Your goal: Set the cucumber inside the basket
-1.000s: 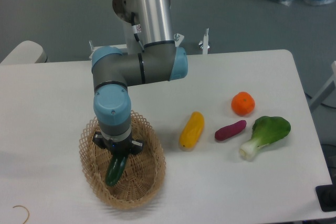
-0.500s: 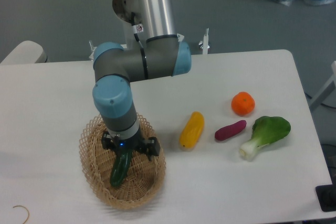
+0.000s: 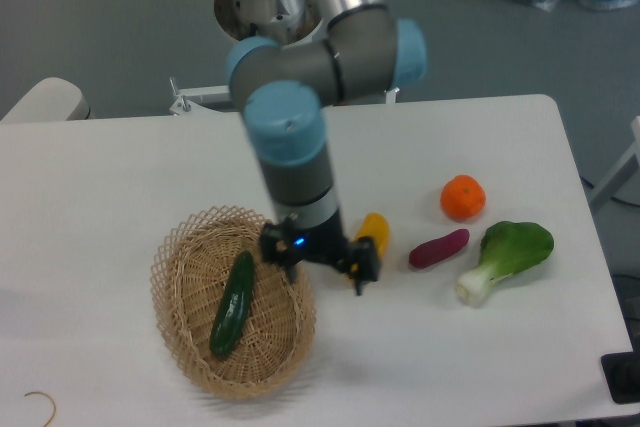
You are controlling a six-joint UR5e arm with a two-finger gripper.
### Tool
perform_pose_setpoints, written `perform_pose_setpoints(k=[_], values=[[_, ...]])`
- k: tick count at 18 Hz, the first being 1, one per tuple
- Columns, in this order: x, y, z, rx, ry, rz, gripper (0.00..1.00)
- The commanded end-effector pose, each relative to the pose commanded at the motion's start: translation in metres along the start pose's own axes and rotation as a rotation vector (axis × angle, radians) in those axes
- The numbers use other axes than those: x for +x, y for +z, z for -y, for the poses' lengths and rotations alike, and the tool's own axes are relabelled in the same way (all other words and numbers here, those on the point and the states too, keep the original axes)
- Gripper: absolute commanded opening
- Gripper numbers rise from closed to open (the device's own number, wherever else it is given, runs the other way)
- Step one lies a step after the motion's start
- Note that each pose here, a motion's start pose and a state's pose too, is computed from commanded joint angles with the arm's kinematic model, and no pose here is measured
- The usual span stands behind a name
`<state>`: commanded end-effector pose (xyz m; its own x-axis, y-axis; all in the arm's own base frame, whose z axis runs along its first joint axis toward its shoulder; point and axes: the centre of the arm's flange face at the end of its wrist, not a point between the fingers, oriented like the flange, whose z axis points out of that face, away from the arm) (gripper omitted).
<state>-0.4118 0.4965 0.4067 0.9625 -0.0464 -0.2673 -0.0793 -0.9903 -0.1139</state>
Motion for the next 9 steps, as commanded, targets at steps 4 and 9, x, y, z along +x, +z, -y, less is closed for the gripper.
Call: perform_pose_setpoints(k=[4, 9], values=[[-0.049, -0.013, -0.056, -0.041, 0.132, -0.024, 1.0], [-0.084, -0.024, -0.096, -0.053, 0.303, -0.09, 1.0]])
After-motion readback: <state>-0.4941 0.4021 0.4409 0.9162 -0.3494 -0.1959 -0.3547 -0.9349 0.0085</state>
